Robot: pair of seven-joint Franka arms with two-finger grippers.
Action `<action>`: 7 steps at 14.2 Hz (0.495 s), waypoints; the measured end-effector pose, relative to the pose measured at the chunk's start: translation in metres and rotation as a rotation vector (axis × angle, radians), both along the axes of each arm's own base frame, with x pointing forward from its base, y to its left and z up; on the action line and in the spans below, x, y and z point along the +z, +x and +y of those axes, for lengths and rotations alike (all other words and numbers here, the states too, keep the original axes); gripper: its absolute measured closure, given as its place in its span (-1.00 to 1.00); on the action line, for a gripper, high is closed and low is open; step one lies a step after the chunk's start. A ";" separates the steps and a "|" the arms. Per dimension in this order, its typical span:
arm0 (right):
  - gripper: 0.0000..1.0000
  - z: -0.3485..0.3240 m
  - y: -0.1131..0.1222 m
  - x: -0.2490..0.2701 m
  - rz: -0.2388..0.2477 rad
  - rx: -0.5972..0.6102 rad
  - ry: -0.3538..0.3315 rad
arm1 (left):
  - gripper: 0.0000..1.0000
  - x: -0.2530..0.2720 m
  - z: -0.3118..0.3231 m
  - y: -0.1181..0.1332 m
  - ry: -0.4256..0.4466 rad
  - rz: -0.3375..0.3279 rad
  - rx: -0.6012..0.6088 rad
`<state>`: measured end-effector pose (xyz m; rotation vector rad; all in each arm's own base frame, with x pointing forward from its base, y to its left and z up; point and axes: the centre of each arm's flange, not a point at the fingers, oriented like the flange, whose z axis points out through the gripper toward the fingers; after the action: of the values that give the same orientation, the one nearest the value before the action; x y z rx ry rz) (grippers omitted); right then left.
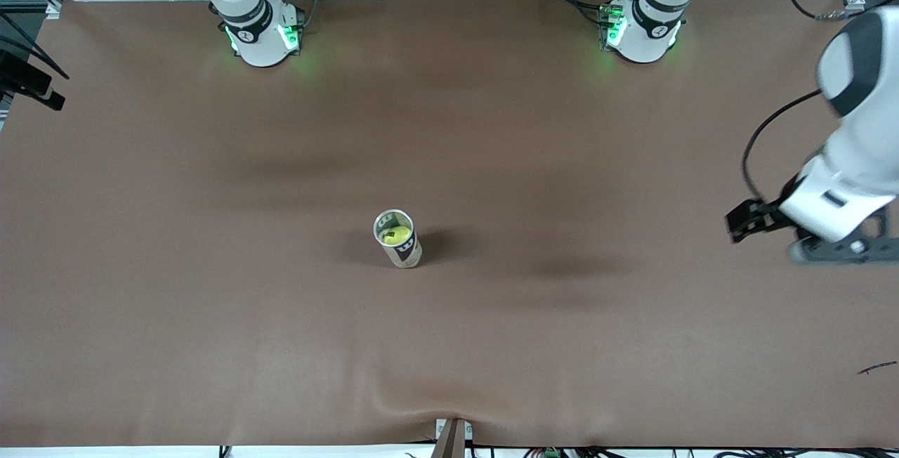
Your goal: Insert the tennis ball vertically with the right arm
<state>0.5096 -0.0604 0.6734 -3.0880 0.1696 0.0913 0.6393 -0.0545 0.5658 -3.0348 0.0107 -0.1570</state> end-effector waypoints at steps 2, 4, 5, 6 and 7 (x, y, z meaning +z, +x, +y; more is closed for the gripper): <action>-1.00 0.002 -0.004 -0.003 0.038 0.004 0.002 | -1.00 0.024 0.021 -0.016 0.011 0.010 0.027; -1.00 0.007 -0.005 -0.003 0.050 0.015 0.002 | -1.00 0.051 0.033 -0.035 0.017 0.015 0.052; -1.00 0.011 -0.005 -0.003 0.050 0.022 0.002 | -1.00 0.063 0.039 -0.045 0.004 0.022 0.066; -1.00 0.015 -0.004 -0.003 0.051 0.028 -0.002 | -1.00 0.073 0.045 -0.055 -0.023 0.028 0.081; -1.00 0.018 -0.004 -0.003 0.051 0.032 -0.006 | -1.00 0.081 0.052 -0.063 -0.052 0.031 0.093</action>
<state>0.5055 -0.0428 0.6700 -3.0963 0.1231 0.1712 0.5764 -0.0030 0.6468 -3.0814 -0.1345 -0.1044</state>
